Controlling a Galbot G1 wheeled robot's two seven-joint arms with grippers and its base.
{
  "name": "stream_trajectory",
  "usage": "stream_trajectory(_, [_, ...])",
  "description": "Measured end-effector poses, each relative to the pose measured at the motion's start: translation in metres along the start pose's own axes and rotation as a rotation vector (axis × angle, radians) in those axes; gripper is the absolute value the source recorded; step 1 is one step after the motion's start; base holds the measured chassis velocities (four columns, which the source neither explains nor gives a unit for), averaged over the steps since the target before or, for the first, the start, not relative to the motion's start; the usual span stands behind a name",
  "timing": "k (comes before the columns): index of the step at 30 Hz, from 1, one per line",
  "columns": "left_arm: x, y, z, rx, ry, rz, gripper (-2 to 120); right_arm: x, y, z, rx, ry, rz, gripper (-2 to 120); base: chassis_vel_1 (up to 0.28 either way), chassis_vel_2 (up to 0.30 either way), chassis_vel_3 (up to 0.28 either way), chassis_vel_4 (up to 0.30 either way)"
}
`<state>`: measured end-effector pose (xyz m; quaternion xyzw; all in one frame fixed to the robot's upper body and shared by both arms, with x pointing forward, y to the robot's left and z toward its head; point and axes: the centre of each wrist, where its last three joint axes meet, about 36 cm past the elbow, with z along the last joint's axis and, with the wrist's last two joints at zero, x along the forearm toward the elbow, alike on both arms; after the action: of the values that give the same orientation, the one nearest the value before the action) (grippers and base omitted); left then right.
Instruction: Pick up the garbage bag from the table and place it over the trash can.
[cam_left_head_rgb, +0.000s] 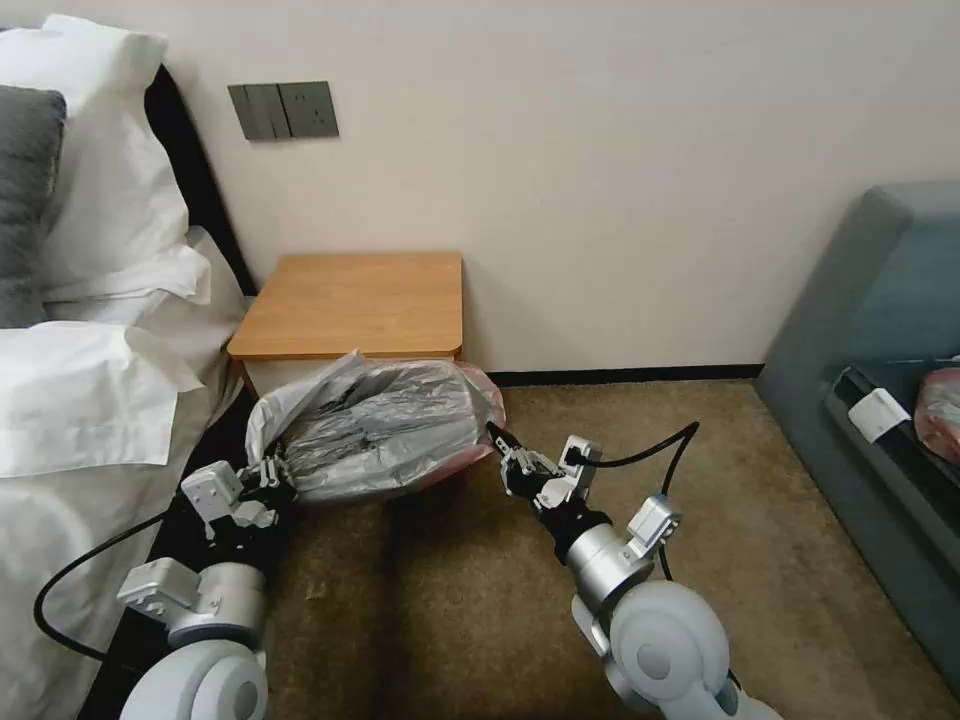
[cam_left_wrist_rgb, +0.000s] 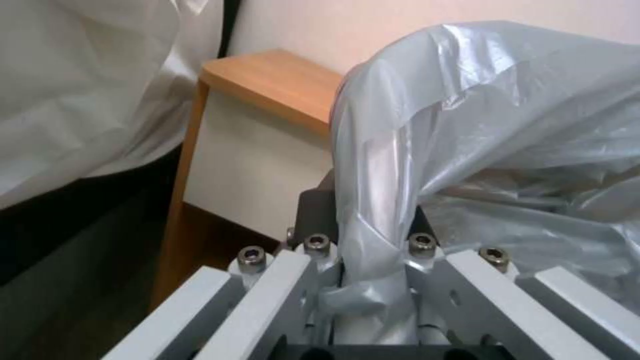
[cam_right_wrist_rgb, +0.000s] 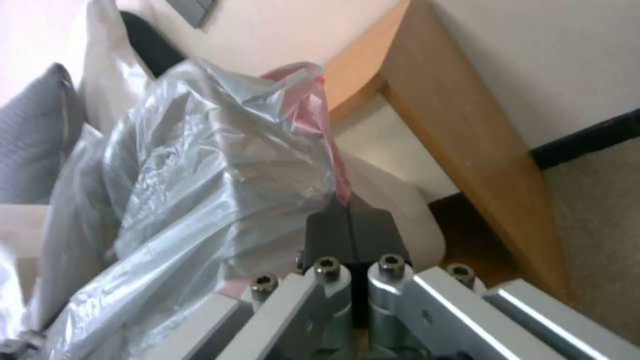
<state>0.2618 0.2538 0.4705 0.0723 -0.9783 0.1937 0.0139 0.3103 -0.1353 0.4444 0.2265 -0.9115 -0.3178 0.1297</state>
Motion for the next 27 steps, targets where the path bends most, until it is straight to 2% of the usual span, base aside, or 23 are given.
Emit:
stream_trajectory(6, [0.004,-0.005,-0.003,0.045,0.022,0.006,5,-0.005,-0.010,0.007,0.071,-0.010,0.029,0,0.000,0.000,0.000,0.000])
stream_trajectory(12, [0.014,-0.018,-0.005,0.111,0.100,0.024,5,-0.015,-0.027,0.018,0.170,-0.024,0.061,0,0.000,0.000,0.000,0.000])
stream_trajectory(27, [0.022,-0.033,-0.014,0.161,0.162,0.050,5,-0.021,-0.050,0.026,0.316,-0.033,0.105,0,0.000,0.000,0.000,0.000])
